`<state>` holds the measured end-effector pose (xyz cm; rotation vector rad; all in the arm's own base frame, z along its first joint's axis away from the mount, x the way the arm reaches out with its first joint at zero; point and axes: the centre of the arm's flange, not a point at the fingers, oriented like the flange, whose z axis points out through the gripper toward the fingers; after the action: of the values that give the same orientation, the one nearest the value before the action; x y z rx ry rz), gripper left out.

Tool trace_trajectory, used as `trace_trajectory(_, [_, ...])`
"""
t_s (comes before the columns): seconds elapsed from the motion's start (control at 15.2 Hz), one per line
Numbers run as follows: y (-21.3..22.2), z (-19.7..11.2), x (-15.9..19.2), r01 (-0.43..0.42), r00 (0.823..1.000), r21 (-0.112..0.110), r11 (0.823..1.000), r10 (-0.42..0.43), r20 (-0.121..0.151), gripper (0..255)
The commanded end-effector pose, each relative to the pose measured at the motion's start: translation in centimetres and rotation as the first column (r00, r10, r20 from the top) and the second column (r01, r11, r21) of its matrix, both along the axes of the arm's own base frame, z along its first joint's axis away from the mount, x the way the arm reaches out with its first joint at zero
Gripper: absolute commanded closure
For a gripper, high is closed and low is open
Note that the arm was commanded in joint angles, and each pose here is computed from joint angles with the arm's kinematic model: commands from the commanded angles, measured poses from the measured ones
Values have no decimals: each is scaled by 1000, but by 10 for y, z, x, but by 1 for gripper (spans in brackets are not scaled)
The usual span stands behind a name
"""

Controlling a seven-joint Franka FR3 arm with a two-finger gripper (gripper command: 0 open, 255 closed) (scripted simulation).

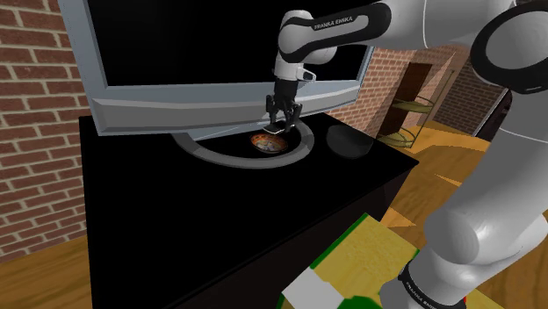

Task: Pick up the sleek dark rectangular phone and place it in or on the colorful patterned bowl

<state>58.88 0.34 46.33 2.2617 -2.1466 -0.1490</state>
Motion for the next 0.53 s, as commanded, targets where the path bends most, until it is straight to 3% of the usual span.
trace_trajectory(0.0, [-21,-51,36,8,990,-21,1000,-5,139,255])
trace_trajectory(0.46, [-21,-80,36,8,990,-21,1000,-5,139,255])
